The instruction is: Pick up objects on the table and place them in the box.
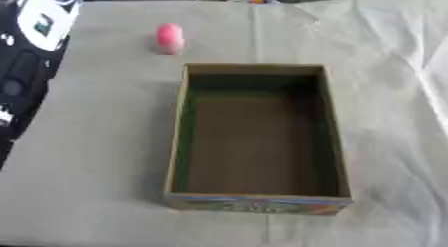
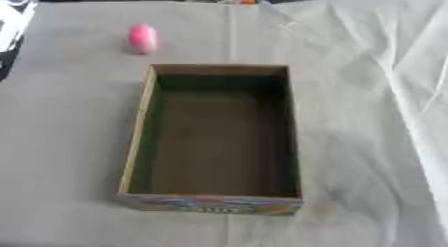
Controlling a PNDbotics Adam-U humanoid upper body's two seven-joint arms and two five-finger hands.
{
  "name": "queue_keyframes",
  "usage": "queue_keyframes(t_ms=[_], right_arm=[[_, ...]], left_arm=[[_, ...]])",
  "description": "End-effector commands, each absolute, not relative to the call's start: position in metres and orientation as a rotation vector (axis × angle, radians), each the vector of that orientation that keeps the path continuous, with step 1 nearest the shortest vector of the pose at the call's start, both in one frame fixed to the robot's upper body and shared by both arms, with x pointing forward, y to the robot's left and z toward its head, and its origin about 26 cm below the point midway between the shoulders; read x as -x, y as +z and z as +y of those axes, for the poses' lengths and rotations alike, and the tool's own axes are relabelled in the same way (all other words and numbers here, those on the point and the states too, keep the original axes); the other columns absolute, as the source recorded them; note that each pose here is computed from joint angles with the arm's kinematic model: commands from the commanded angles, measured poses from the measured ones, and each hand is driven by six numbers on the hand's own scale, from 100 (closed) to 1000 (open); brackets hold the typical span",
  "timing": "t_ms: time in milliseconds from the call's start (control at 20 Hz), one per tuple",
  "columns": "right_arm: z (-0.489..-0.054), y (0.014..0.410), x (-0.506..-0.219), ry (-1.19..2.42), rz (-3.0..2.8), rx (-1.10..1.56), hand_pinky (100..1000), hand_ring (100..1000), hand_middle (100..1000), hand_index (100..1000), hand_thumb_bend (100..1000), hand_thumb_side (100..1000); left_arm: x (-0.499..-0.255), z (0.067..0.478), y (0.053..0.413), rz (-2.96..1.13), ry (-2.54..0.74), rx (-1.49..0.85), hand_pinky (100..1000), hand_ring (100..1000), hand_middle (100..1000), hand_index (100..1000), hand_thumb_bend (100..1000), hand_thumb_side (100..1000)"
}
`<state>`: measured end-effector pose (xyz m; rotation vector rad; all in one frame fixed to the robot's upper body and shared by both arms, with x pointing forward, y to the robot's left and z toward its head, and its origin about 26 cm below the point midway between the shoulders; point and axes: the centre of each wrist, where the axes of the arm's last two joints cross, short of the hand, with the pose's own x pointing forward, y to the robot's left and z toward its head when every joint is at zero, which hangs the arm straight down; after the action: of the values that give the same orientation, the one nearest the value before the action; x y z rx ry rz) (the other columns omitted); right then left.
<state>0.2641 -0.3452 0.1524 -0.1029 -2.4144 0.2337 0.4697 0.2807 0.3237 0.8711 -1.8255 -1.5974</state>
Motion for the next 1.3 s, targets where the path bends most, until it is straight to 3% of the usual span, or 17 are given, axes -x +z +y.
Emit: queue_keyframes(t_ms=[50,650,750,950,1000,1100,1300], right_arm=[[-0.345,0.160,-0.263,0.262,-2.443,0.123,552,706,595,844,100,1000],[-0.342,0.158,-0.263,0.263,-2.443,0.127,552,706,593,841,100,1000],[-0.342,0.157,-0.263,0.264,-2.442,0.127,552,706,592,841,100,1000],[-0.341,0.157,-0.263,0.270,-2.440,0.129,553,706,589,838,100,1000],[-0.341,0.157,-0.263,0.272,-2.440,0.129,553,707,588,837,100,1000],[-0.341,0.157,-0.263,0.274,-2.442,0.130,553,707,587,836,100,1000],[-0.340,0.156,-0.263,0.279,-2.443,0.136,553,707,585,836,100,1000]], left_arm=[[-0.468,0.296,0.340,-1.751,-1.629,-0.946,559,701,783,991,454,1000],[-0.475,0.303,0.323,-1.517,-1.748,-1.023,579,739,811,1000,626,1000],[-0.477,0.303,0.321,-1.486,-1.757,-1.039,583,745,816,1000,613,1000],[-0.480,0.303,0.317,-1.432,-1.758,-1.079,583,758,829,1000,477,1000],[-0.480,0.302,0.316,-1.421,-1.754,-1.089,580,759,828,1000,417,936],[-0.482,0.302,0.313,-1.395,-1.743,-1.104,586,765,826,1000,400,882],[-0.487,0.300,0.307,-1.341,-1.740,-1.127,589,768,830,1000,392,877]])
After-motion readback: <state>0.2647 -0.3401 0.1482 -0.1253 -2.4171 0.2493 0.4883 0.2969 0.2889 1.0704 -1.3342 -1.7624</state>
